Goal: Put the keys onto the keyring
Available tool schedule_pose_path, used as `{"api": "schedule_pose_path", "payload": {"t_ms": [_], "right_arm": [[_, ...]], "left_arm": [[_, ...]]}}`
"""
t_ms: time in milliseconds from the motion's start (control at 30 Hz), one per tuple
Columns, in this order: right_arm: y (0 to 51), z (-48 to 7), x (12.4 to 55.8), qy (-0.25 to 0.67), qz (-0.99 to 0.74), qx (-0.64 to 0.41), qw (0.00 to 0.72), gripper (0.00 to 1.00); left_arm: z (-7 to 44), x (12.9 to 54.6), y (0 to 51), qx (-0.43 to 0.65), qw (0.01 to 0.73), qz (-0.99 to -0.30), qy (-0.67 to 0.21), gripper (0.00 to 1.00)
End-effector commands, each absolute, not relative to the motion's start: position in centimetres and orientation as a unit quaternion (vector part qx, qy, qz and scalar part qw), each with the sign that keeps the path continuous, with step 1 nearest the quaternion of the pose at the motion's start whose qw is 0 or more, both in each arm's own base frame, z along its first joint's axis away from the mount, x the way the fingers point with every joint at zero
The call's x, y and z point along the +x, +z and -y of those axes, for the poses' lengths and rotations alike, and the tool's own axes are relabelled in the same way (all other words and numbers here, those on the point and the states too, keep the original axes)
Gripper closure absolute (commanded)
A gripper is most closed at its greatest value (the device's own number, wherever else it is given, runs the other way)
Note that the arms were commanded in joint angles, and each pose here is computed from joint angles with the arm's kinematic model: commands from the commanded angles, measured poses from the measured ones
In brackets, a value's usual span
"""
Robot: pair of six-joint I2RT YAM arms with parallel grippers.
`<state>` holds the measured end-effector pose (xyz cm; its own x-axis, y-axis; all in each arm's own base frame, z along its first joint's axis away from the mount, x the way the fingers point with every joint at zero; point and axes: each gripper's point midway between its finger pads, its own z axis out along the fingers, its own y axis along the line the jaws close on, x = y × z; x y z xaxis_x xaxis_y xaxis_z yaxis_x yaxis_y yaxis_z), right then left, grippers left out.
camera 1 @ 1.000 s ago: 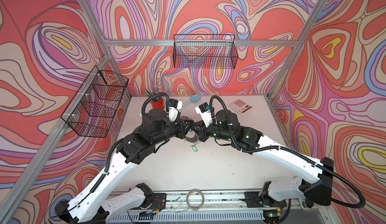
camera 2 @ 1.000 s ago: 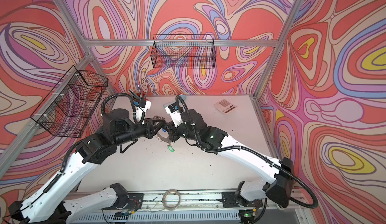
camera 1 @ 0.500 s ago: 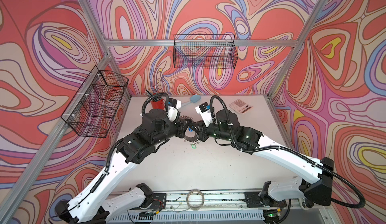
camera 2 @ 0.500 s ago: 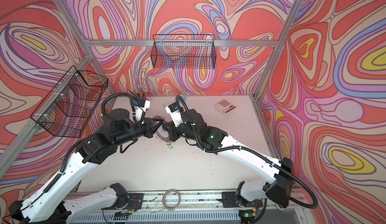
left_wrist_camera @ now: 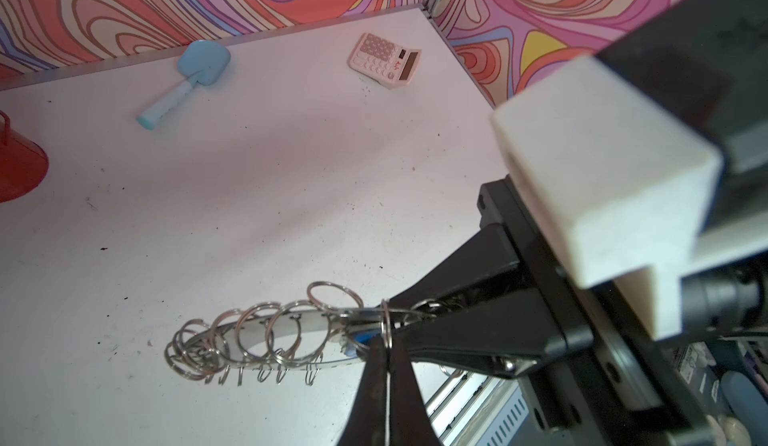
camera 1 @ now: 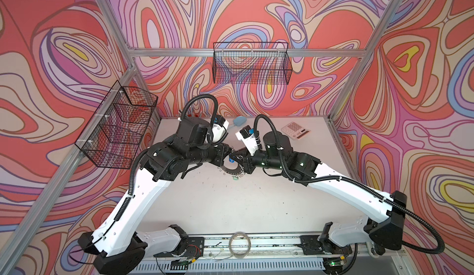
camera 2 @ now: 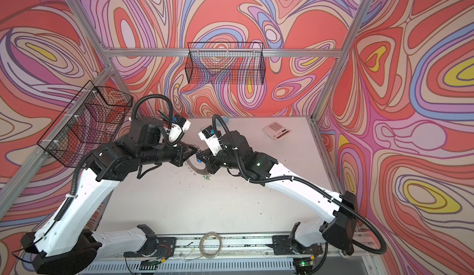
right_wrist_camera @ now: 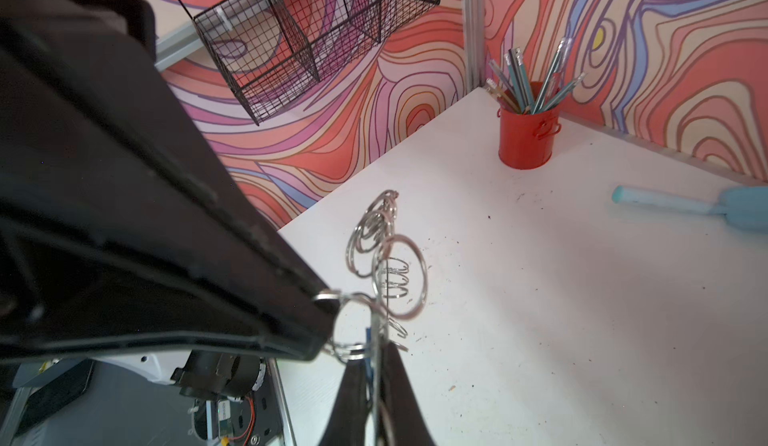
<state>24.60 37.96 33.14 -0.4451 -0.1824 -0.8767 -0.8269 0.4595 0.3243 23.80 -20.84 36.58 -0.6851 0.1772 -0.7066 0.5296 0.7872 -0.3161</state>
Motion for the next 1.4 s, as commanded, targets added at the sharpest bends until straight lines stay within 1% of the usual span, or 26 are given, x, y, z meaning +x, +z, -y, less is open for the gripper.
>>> {"api": "schedule_pose_path", "payload": {"t_ms": [0,33,100,167,200,233,367,567,767,1000,1133,1367], "right_arm": [[31.4,-36.5,26.2,0.376,-0.779,-0.325,0.383,1.00],[31.4,-36.5,26.0,0.375,-0.778,-0.330,0.380,0.96],[31.5,-36.4,25.5,0.380,-0.772,-0.343,0.375,0.66],[32.0,-36.4,24.5,0.392,-0.761,-0.358,0.372,0.52],[32.3,-36.3,24.0,0.398,-0.755,-0.367,0.371,0.47],[32.5,-36.2,23.6,0.402,-0.749,-0.375,0.370,0.44],[32.8,-35.5,22.7,0.396,-0.743,-0.392,0.371,0.36],[33.1,-35.3,23.9,0.355,-0.755,-0.400,0.379,0.33],[32.8,-36.4,24.8,0.349,-0.758,-0.393,0.386,0.32],[33.5,-37.3,25.4,0.341,-0.752,-0.371,0.425,0.32],[34.4,-37.3,26.2,0.340,-0.748,-0.347,0.453,0.36],[34.7,-36.3,27.4,0.314,-0.755,-0.312,0.484,0.48]], "left_arm": [[18.9,21.6,35.5,0.220,0.294,-0.899,-0.240,1.00],[18.9,21.7,35.6,0.216,0.293,-0.899,-0.243,1.00],[19.5,21.9,35.7,0.215,0.283,-0.900,-0.253,1.00],[20.1,22.1,35.4,0.214,0.268,-0.902,-0.262,1.00],[20.5,22.1,35.2,0.216,0.258,-0.903,-0.267,1.00],[20.8,22.2,35.1,0.217,0.251,-0.904,-0.271,1.00],[21.4,22.6,34.8,0.218,0.232,-0.907,-0.274,1.00],[22.1,23.1,34.8,0.202,0.211,-0.914,-0.282,1.00],[22.4,23.9,35.6,0.160,0.229,-0.913,-0.297,1.00],[22.5,24.2,37.0,0.132,0.250,-0.906,-0.314,1.00],[22.7,24.0,37.0,0.131,0.248,-0.906,-0.316,1.00],[22.3,23.7,37.0,0.123,0.250,-0.907,-0.316,1.00]]}}
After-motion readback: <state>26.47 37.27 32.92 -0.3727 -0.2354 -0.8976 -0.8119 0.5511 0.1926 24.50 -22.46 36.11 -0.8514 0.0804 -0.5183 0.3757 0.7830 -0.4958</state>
